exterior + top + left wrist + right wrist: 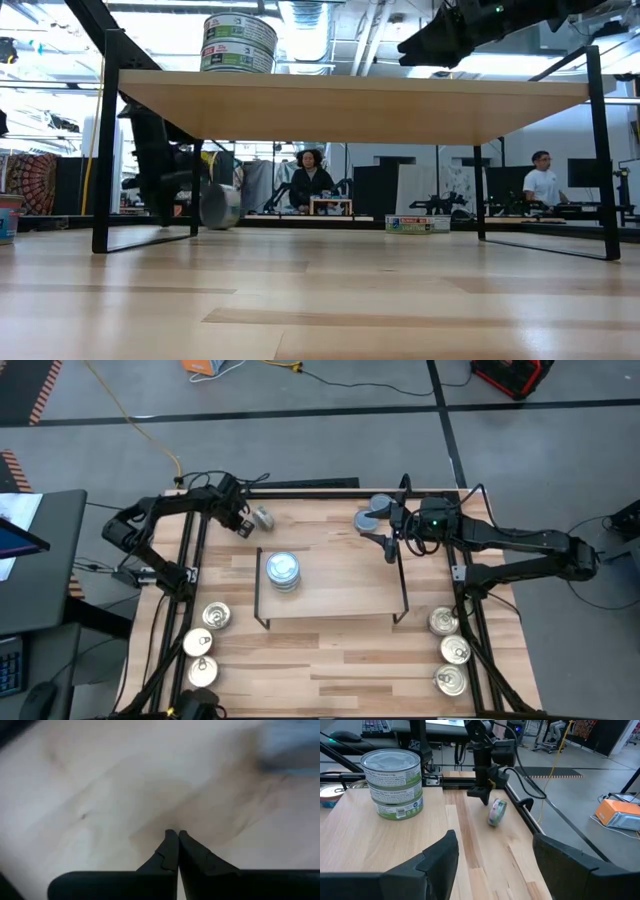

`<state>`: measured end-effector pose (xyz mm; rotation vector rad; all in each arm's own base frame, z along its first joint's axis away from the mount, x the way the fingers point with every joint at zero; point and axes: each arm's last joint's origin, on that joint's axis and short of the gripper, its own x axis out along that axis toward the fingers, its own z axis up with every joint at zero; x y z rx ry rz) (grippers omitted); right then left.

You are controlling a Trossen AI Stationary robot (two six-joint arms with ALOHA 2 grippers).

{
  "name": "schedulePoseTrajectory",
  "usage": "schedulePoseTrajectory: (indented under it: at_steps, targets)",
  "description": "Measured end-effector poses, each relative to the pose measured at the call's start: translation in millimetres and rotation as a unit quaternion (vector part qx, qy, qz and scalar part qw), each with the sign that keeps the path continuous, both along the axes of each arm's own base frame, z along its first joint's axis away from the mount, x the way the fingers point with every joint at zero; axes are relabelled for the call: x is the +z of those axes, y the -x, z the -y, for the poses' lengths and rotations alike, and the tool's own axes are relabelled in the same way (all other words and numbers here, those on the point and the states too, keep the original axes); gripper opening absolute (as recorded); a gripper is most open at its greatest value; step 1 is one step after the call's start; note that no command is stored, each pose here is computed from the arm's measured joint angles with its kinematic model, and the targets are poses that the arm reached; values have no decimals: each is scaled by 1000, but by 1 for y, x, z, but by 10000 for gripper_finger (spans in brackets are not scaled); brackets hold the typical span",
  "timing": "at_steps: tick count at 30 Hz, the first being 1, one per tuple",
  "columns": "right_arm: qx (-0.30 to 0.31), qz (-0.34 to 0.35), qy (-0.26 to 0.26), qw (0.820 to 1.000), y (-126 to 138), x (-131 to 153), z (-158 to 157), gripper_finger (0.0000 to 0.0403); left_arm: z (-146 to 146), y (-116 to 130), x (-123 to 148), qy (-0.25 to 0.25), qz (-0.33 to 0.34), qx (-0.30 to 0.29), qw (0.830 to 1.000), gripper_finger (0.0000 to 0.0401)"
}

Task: Stack canned seafood by type on shelf
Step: Stack the green tuna can on top of the green tuna can on the shelf

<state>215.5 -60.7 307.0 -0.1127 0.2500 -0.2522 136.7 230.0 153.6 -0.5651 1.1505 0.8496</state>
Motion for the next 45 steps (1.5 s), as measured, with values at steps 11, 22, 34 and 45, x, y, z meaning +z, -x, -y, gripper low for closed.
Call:
schedulePoseTrajectory:
  at_steps: [11,22,34,45]
  targets:
    - [0,-4,-1,1000,0,-1,0,281,3,-12,45,-48,26,-64,996,0]
    - [-4,-24,-19,1000,1,-5,0,281,29,-23,101,-187,112,-180,959,137]
    - [-7,-41,-32,999,3,-9,0,281,26,-63,53,-157,24,-298,941,329]
    - [-11,-40,-25,999,3,-8,2,281,20,-67,17,-111,-70,-354,926,220]
